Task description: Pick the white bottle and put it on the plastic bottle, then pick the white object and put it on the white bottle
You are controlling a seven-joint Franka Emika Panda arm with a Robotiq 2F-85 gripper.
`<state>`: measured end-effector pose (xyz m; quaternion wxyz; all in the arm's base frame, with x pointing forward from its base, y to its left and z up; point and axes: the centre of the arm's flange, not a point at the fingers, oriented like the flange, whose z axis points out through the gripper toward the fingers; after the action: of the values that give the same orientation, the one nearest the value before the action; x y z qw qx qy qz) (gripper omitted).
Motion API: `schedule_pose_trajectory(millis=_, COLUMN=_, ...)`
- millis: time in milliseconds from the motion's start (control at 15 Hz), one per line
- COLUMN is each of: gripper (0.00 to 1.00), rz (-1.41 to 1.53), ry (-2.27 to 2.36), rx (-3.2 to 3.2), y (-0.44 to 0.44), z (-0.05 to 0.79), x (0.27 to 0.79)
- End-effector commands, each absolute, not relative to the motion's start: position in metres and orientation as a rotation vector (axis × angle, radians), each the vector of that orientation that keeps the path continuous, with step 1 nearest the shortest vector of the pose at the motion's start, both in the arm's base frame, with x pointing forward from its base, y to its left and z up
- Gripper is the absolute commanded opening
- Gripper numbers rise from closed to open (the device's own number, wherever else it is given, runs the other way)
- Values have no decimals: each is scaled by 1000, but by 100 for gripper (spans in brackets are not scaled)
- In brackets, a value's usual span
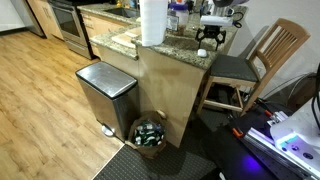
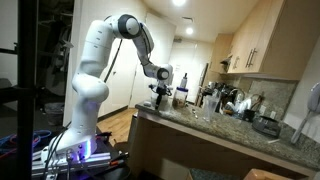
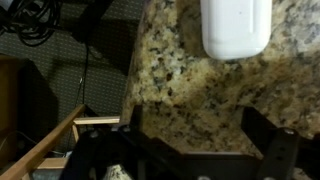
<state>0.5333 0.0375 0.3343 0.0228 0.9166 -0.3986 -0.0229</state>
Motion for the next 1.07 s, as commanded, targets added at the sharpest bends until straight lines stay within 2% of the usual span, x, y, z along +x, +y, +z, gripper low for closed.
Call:
schedule_pose_trajectory(millis=0, gripper=100, rz=-11, ry=-1203, rx=2869, y=47, z=347, x=532)
schedule_pose_trajectory(millis=133, gripper=100, rz=112, ry=-1118, rx=2911, y=64, z=373, x=522)
schedule_pose_trajectory(millis=533, gripper=100, rz=100, ry=-1117, rx=2930, y=77, z=391, x=503)
schedule_pose_trajectory(millis=600, gripper=100, rz=-71, ry=-1236, rx=2837, y=38, z=334, x=533)
schedule_pose_trajectory(millis=733, gripper=100, rz=-64, ry=-1228, rx=2840, y=39, z=335, x=534)
schedule_pose_trajectory(millis=1000, gripper=100, rz=229, ry=-1046, rx=2959, y=80, z=385, x=521)
